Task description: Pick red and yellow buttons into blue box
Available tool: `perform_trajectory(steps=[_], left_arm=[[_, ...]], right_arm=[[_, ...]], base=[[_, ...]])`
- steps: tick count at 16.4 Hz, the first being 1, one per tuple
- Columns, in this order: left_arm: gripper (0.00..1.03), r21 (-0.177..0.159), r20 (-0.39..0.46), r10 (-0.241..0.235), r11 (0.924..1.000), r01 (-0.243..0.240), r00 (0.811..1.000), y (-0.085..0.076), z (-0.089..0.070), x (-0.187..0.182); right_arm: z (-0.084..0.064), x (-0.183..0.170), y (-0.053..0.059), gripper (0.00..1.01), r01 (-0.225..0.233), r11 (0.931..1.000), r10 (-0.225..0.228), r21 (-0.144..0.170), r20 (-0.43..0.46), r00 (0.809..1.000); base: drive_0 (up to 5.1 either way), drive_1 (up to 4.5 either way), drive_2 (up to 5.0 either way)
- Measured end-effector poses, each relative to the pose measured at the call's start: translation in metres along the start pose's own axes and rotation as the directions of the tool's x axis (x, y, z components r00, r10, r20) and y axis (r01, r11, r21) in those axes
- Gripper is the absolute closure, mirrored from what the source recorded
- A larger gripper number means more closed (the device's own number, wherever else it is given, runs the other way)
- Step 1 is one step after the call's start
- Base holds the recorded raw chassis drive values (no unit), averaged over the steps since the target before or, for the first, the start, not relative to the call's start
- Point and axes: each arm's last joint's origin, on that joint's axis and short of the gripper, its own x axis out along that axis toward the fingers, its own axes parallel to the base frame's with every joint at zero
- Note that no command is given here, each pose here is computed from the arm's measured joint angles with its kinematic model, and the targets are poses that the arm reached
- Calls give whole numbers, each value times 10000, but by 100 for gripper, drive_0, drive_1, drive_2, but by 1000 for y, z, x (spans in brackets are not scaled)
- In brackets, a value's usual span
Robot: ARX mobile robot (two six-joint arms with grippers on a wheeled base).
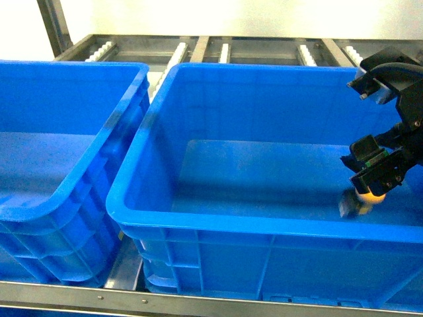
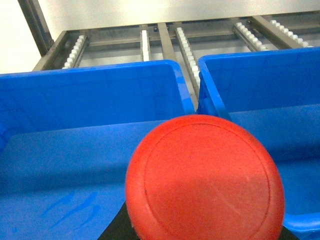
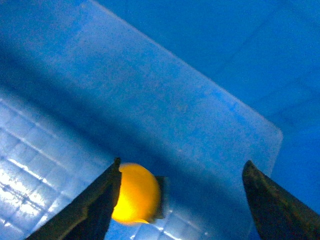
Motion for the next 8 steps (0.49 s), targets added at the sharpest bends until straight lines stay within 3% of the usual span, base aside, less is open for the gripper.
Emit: perform_trajectory(steps=[1, 2, 3, 4, 6, 8], left_arm=[[79, 0, 4, 0, 10000, 0, 10000, 0, 0, 0], [79, 0, 0, 0, 10000, 0, 10000, 0, 0, 0], [79, 0, 4, 0, 10000, 0, 10000, 0, 0, 0], [79, 0, 4, 0, 10000, 0, 10000, 0, 0, 0], [79, 0, 4, -7, 10000, 7, 10000, 0, 0, 0], [79, 0, 0, -4, 10000, 4, 10000, 0, 0, 0]], right_arm=[[0, -10, -5, 24, 257, 9997, -259, 37, 584, 9980], [0, -24, -16, 13, 442, 9983, -486, 377, 1258, 9909], [-1, -46, -32, 1, 878, 9924, -1043, 857, 2133, 9714], [-4, -72, -43, 4, 994, 9856, -1358, 1365, 2915, 9469], [-13, -114, -46, 3, 1155, 9684, -1974, 2212, 3961, 8967], [-16, -126, -45, 3, 1031, 9640, -2036, 2450, 4312, 8790]], base=[[0, 0, 0], [0, 0, 0], [0, 0, 0], [0, 0, 0], [0, 0, 0], [0, 0, 0]])
